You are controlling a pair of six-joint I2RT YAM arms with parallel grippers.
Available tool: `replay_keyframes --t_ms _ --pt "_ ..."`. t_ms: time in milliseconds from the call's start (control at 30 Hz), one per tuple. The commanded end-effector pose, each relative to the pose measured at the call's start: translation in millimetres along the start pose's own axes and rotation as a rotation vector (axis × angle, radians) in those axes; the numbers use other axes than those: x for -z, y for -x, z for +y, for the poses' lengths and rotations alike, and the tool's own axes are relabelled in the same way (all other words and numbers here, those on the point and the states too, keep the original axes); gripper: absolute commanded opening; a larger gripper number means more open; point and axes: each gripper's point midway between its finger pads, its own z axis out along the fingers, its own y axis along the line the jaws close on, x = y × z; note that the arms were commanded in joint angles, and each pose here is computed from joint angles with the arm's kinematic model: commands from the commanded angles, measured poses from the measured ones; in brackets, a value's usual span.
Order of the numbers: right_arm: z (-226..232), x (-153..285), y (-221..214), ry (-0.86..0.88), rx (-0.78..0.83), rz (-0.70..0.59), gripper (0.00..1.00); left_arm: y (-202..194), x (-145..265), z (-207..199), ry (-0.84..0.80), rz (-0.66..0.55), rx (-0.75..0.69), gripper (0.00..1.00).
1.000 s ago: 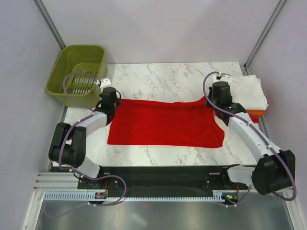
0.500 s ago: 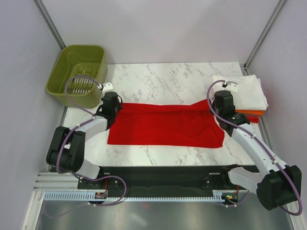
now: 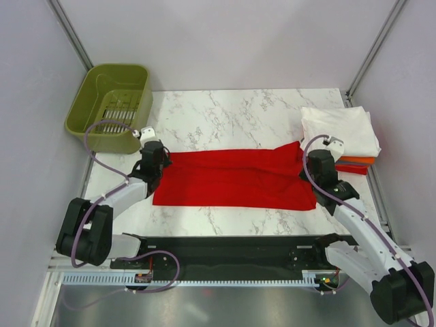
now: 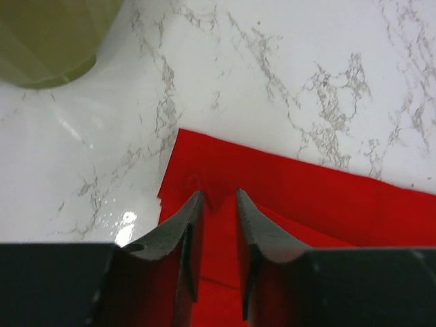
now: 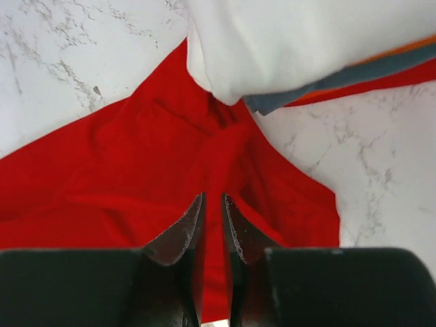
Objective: Fold and stack the t-shirts
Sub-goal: Fold the tshirt
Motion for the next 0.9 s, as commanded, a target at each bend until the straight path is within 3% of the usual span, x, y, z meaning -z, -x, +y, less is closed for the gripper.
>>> replay_keyframes --t_ms 0,33,100,233,400,433,533,867 --pt "2.7 8.1 -12.1 0.051 -0.121 0.005 0.23 -8.3 8.7 4.6 0.016 -0.005 0.076 0.32" --pt "3.3 10.0 -15.7 0.070 -0.141 0.003 0.23 -6.4 12.1 5.4 0.019 -0.016 0.106 0.33" --pt "5.4 15.6 -19.5 0.133 -0.194 -0.033 0.34 -12.7 17.6 15.7 0.049 -0.025 0.137 0.39" --pt "14.4 26.3 -14.7 0.257 -0.244 -0.114 0.58 -6.1 30.4 20.8 0.046 -0.074 0.198 0.39" --pt "40.8 14.8 -17.4 0.322 -0.125 -0.029 0.56 4.0 34.6 10.5 0.019 -0.036 0.182 0.42" --pt "47.3 3.7 -30.4 0.322 -0.086 0.042 0.56 6.0 34.5 8.5 0.019 -0.023 0.183 0.48" --pt "62.7 -12.7 -27.5 0.323 -0.018 0.094 0.57 8.9 30.1 -2.9 0.007 0.032 0.195 0.58" --pt "77.5 -66.6 -5.0 0.197 0.020 0.080 0.57 20.2 23.2 -89.4 -0.216 0.119 0.181 0.56"
